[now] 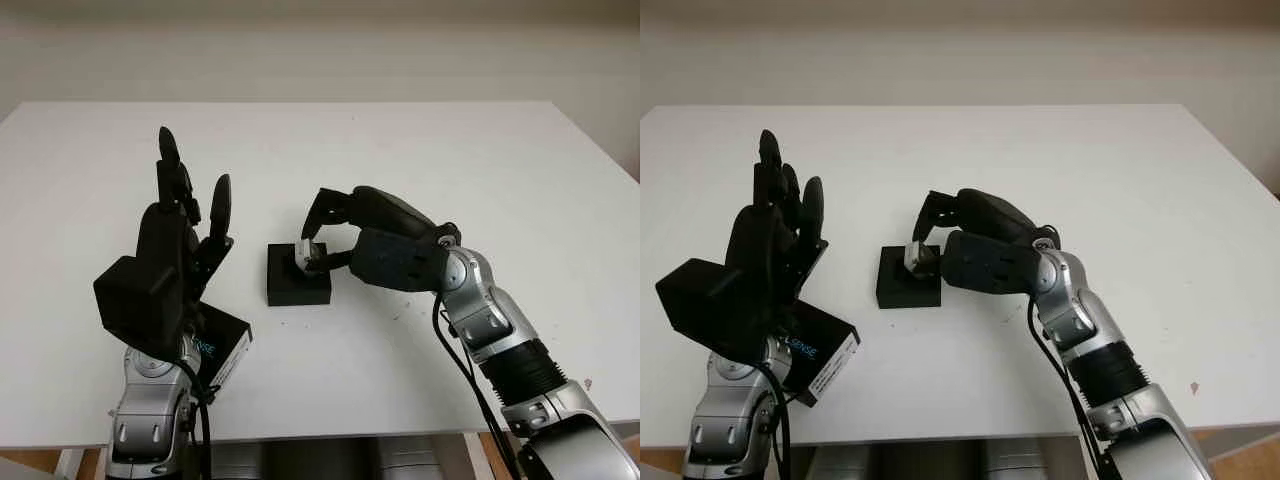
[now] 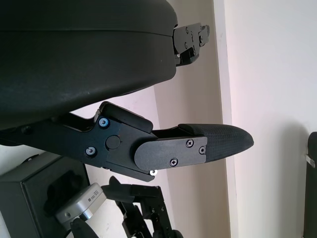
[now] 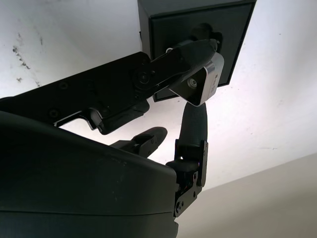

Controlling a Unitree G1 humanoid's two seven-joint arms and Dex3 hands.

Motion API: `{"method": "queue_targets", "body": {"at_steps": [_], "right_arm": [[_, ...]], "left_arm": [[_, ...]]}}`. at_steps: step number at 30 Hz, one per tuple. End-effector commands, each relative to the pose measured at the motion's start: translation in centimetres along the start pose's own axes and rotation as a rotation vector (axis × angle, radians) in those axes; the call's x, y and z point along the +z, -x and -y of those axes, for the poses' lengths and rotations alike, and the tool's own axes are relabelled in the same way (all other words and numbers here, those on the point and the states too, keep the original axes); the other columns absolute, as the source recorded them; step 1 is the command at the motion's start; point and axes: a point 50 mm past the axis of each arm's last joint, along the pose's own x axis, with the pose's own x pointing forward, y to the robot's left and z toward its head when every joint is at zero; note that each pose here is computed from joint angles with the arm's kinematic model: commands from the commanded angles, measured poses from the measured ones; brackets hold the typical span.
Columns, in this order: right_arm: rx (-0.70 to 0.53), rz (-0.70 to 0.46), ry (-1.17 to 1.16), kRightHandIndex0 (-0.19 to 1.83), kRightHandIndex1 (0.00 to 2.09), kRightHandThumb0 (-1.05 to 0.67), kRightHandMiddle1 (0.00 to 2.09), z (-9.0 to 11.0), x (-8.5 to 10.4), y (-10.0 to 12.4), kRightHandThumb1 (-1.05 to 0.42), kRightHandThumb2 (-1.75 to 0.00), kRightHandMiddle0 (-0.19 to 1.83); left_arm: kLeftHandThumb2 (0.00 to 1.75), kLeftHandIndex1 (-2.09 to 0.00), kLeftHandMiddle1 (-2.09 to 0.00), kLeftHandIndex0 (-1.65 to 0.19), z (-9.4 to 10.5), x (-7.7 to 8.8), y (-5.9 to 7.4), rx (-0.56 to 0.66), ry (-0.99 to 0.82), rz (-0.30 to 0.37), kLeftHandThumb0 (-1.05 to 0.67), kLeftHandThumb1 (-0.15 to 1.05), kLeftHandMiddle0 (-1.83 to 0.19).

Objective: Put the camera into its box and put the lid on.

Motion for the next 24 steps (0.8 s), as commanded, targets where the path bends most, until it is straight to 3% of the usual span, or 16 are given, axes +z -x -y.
{"method": "queue_targets", "body": {"at_steps": [1, 3, 4, 6, 8, 13, 24], "right_arm": [[0.003, -0.002, 0.047, 0.49, 0.07, -0.51, 1.58, 0.2, -0.1, 0.1, -0.99, -0.05, 0.35], [0.005, 0.007, 0.09, 0.4, 0.03, -0.59, 1.2, 0.2, 0.0, 0.2, -0.96, -0.05, 0.27], [0.011, 0.015, 0.121, 0.32, 0.02, -0.64, 0.86, 0.2, 0.1, 0.3, -0.95, -0.05, 0.24], [0.02, 0.033, 0.176, 0.12, 0.01, -0.71, 0.41, 0.3, 0.2, 0.5, -0.95, -0.05, 0.15], [0.027, 0.047, 0.203, -0.01, 0.0, -0.73, 0.23, 0.3, 0.4, 0.6, -0.95, -0.05, 0.08], [0.037, 0.075, 0.217, -0.18, 0.0, -0.76, 0.09, 0.4, 0.7, 0.9, -0.92, -0.05, -0.05], [-0.028, 0.107, 0.19, -0.19, 0.0, -0.77, 0.07, 0.7, 0.9, 1.1, -0.93, -0.06, -0.06]], "left_arm": [[0.52, 0.0, 0.0, 0.19, 0.1, 0.3, -0.1, 0.003, 0.01, 0.016, -0.76, 1.05, 0.19], [0.52, 0.0, 0.0, 0.19, 0.1, 0.3, -0.2, 0.003, 0.008, 0.02, -0.76, 1.05, 0.19], [0.52, 0.0, 0.0, 0.19, 0.1, 0.3, -0.2, 0.003, 0.008, 0.022, -0.76, 1.05, 0.19], [0.51, 0.0, 0.0, 0.19, 0.1, 0.3, -0.2, 0.002, 0.011, 0.021, -0.76, 1.05, 0.19], [0.51, 0.0, 0.0, 0.19, 0.1, 0.3, -0.1, 0.0, 0.009, 0.017, -0.75, 1.05, 0.19], [0.51, 0.0, 0.0, 0.19, 0.2, 0.3, -0.1, 0.004, 0.005, 0.021, -0.76, 1.05, 0.19], [0.51, 0.0, 0.0, 0.19, 0.2, 0.2, 0.1, 0.002, 0.014, 0.013, -0.74, 1.05, 0.19]]}}
